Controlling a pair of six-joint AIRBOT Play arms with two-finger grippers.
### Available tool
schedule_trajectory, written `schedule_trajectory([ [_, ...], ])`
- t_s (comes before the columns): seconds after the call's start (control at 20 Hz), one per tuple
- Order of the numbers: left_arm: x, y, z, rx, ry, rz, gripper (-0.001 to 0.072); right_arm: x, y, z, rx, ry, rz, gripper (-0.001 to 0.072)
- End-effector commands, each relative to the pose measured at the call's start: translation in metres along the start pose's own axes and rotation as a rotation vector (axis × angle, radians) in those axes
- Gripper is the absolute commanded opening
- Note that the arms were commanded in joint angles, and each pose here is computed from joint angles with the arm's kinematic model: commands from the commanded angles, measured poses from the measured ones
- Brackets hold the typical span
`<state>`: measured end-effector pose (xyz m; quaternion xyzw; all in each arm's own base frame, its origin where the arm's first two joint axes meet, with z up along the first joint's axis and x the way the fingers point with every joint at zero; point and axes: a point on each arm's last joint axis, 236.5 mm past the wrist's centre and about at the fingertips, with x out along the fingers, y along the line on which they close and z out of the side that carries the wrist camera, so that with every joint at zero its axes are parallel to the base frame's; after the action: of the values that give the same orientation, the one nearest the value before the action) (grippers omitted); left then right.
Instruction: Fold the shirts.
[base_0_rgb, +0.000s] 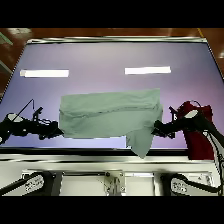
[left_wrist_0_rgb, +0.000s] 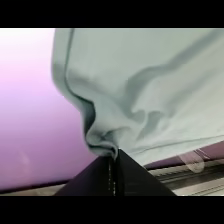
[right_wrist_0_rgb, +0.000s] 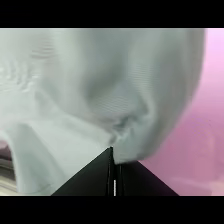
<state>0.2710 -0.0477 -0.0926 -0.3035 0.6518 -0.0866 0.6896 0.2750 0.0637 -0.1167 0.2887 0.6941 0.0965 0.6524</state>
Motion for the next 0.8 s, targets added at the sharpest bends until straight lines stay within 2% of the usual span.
schedule_trajectory([
  [0.0,-0.029,-0.015,0.041,0.099,-0.145,0.013,0.0035,-0.035,0.038,0.031,-0.115,-0.136,0.058,0.0062],
  [0.15,-0.067,-0.039,0.090,0.115,-0.279,0.008,0.0034,-0.090,0.080,0.095,-0.122,-0.372,0.076,0.0061],
  [0.3,-0.078,-0.056,0.128,0.137,-0.323,-0.002,0.0035,-0.114,0.116,0.148,-0.154,-0.488,0.095,0.0061],
  [0.45,-0.070,-0.066,0.164,0.121,-0.316,-0.015,0.0036,-0.107,0.129,0.194,-0.140,-0.506,0.111,0.0062],
  [0.65,-0.032,-0.076,0.194,0.123,-0.256,-0.036,0.0037,-0.071,0.114,0.228,-0.104,-0.462,0.102,0.0063],
  [0.75,-0.008,-0.072,0.199,0.119,-0.214,-0.033,0.0049,-0.051,0.099,0.237,-0.077,-0.448,0.087,0.0123],
])
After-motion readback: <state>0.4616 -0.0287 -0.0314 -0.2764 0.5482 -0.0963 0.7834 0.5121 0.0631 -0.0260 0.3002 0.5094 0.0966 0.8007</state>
